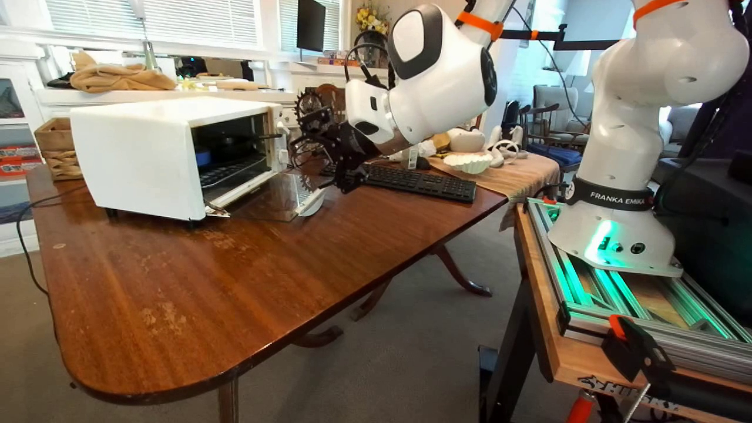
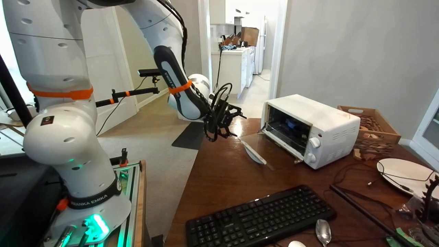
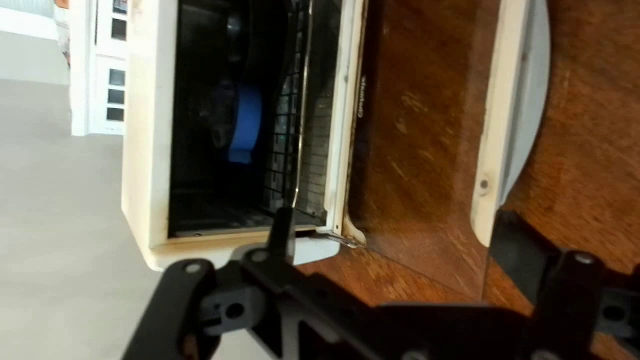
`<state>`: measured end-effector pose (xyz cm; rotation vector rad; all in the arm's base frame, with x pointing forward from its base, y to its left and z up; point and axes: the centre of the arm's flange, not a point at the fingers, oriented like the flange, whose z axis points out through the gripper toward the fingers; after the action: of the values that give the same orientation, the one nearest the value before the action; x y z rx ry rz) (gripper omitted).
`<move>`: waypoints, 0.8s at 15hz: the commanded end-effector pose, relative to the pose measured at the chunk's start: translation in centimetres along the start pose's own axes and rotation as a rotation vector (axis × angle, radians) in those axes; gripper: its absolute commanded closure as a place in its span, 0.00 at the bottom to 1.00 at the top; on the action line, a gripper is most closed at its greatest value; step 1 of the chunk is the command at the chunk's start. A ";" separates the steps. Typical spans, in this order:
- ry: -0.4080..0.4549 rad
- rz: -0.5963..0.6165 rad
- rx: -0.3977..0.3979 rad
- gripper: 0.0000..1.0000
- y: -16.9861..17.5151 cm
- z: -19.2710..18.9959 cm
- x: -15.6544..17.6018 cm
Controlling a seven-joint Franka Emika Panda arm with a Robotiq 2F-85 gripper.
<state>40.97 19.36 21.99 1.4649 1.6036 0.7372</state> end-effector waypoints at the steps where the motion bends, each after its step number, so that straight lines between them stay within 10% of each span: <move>1: 0.037 0.045 0.076 0.00 -2.5 1.2 0.8; 12: 0.069 0.036 0.131 0.00 -2.4 9.9 1.7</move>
<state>45.99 18.59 16.17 1.5811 1.6431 0.7110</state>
